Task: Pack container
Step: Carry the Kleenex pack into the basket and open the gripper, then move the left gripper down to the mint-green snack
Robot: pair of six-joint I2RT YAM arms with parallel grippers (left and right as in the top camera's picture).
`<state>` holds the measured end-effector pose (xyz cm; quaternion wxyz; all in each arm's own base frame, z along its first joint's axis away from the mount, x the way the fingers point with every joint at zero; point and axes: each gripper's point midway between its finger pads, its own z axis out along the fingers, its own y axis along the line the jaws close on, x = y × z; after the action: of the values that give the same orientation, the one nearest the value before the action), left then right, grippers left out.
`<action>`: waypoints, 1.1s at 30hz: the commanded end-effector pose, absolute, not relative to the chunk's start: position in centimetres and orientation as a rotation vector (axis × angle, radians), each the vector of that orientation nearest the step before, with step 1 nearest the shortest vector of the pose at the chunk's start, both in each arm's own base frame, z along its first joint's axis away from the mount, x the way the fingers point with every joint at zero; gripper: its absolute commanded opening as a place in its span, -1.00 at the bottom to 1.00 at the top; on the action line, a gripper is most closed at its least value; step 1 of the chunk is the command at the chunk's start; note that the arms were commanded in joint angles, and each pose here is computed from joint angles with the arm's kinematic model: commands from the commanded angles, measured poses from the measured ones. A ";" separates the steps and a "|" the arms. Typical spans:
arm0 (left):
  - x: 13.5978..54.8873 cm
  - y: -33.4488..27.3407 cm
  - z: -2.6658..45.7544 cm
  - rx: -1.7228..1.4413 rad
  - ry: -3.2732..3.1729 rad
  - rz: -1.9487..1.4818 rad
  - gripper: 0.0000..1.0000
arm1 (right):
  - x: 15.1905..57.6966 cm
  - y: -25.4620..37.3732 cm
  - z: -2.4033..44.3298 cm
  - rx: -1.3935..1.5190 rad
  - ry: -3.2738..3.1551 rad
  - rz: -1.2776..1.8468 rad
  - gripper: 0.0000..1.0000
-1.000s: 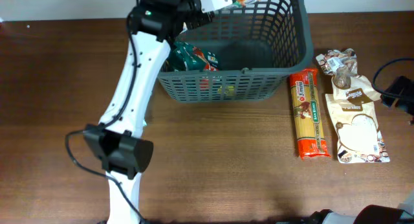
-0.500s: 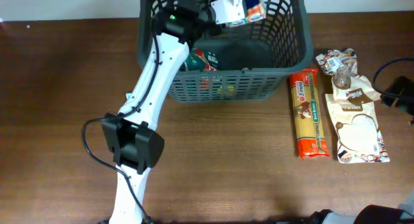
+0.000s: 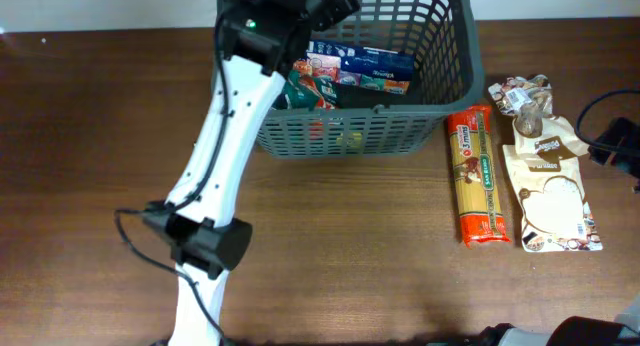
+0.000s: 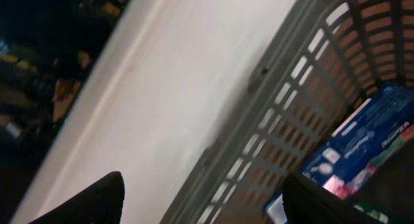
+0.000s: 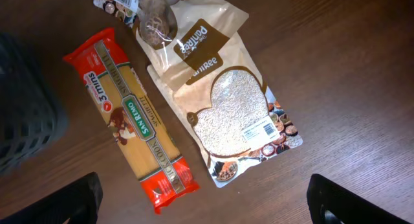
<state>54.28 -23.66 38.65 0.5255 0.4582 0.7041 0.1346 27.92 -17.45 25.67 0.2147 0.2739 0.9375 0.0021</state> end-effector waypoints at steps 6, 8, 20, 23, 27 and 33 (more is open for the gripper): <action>48.2 -11.3 48.9 0.674 1.775 0.381 0.54 | 27.9 -17.4 26.1 0.761 2.585 0.010 0.98; 46.8 -8.3 48.3 0.595 1.864 0.373 0.58 | 27.9 -17.4 26.1 0.761 2.585 0.010 0.98; 41.9 0.9 35.7 0.198 2.490 0.069 0.74 | 27.9 -17.4 26.1 0.761 2.585 0.010 0.98; 41.7 1.8 32.3 0.163 2.597 0.033 0.74 | 27.9 -17.4 26.1 0.761 2.585 0.010 0.98; 41.2 2.4 25.9 0.145 2.768 0.011 0.74 | 27.9 -17.4 26.1 0.761 2.585 0.010 0.98; 41.5 1.4 17.4 0.225 2.864 -0.095 0.90 | 27.9 -17.4 26.1 0.761 2.585 0.010 0.98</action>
<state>42.32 2.26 20.50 0.1642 0.0669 0.9842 -0.0013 27.91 -17.44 25.66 0.2145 0.2737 0.9376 0.0021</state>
